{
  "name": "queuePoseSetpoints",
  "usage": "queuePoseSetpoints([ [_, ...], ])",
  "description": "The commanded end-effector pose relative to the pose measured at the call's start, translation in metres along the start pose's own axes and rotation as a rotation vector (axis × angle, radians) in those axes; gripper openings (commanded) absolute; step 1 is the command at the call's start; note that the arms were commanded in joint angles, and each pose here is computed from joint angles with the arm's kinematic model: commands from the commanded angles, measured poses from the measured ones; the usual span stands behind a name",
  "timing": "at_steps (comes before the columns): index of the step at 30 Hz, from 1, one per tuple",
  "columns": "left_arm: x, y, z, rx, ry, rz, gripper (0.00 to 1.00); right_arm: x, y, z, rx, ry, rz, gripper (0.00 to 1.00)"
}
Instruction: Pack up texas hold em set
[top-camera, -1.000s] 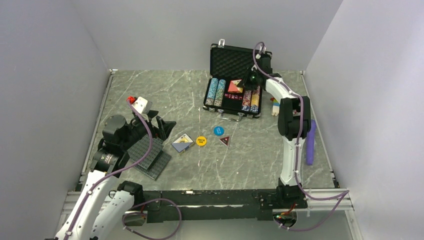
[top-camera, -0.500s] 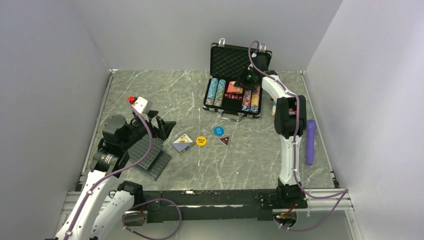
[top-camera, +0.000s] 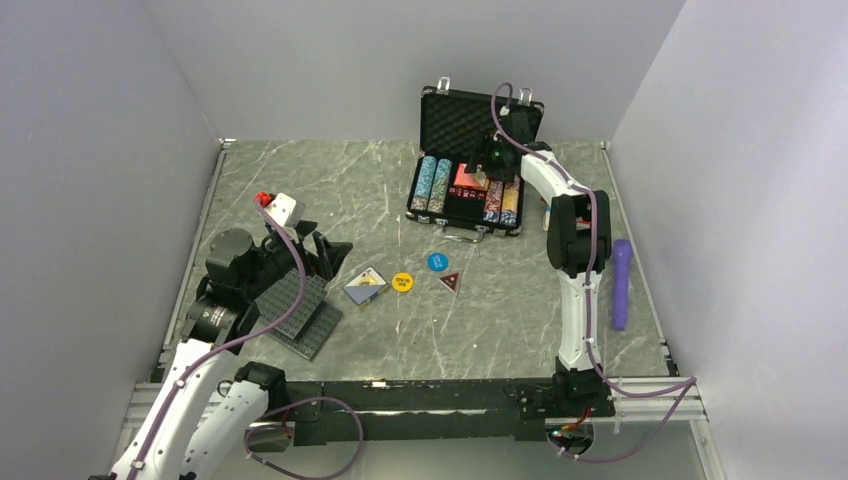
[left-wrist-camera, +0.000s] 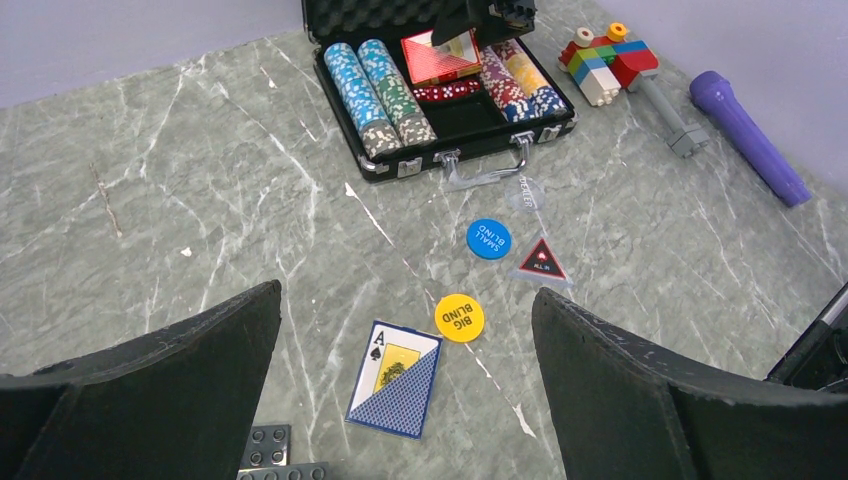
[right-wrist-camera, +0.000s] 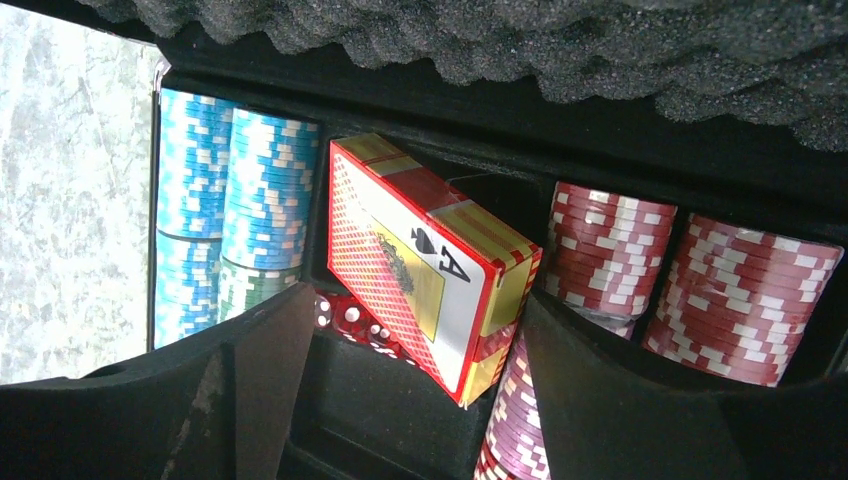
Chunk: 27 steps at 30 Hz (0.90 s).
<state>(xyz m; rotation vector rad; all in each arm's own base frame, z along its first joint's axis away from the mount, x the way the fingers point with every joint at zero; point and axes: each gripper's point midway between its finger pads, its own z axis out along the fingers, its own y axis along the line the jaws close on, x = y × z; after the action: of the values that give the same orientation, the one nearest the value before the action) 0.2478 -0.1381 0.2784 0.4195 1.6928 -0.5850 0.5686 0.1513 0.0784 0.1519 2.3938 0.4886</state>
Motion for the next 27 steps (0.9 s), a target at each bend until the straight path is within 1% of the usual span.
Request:
queuePoseSetpoints([
  [1,-0.009,-0.002,0.001,0.009,-0.030,0.014,0.99,-0.012,0.013,0.005,-0.034,-0.050,-0.048,0.79],
  [11,-0.008,-0.002,0.002,0.012,-0.026,0.012,0.99,-0.004,0.031,0.025,-0.057,-0.035,-0.107,0.80],
  [14,-0.008,-0.001,0.002,0.011,-0.024,0.011,0.99,-0.005,0.029,0.025,-0.010,-0.044,-0.137,0.80],
  [21,-0.008,-0.002,0.003,0.012,-0.024,0.011,0.99,-0.024,0.024,-0.001,0.137,-0.154,-0.260,0.87],
  [27,-0.007,-0.001,0.003,0.011,-0.021,0.010,0.99,-0.043,0.021,-0.026,0.234,-0.242,-0.318,0.90],
])
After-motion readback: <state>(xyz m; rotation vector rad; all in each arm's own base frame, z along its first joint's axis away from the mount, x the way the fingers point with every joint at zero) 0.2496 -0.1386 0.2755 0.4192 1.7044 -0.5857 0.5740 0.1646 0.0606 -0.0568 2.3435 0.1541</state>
